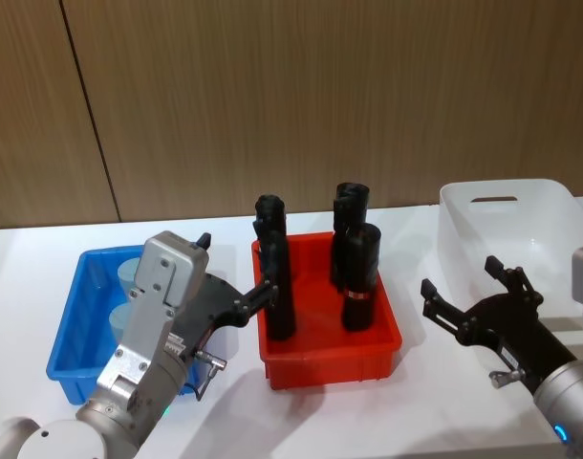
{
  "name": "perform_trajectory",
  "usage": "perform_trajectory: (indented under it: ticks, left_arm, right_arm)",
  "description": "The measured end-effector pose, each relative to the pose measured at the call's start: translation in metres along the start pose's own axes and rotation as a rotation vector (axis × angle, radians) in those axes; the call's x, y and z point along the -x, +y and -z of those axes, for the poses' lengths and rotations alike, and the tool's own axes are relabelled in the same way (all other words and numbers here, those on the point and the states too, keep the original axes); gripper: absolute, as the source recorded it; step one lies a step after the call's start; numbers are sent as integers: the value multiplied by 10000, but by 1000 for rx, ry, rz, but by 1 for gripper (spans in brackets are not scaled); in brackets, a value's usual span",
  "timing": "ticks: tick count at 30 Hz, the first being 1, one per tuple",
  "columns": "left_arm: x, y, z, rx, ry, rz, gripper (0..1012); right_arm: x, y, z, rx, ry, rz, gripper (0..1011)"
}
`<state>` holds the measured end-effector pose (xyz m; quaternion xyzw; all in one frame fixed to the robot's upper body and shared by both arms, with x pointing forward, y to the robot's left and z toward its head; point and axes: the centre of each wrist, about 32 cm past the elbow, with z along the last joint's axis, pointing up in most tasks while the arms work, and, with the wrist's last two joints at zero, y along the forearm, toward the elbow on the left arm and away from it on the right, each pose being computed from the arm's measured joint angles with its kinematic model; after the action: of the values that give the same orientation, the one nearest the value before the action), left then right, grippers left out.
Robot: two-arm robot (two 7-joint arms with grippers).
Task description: Pick the cotton swabs from the blue box and place them into the white box.
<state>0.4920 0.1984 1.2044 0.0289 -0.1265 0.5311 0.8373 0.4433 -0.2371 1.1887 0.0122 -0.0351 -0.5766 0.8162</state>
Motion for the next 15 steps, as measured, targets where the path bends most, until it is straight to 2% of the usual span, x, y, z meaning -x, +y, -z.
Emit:
perform_trajectory:
  ticks: [12,15]
  left_arm:
    - [-1,0,0,0,0,0,1004]
    - [-17,7,4,-4,-1,-3,1004]
  right_arm:
    - [0,0,0,0,0,0,1002]
    - [0,0,0,0,0,0,1002]
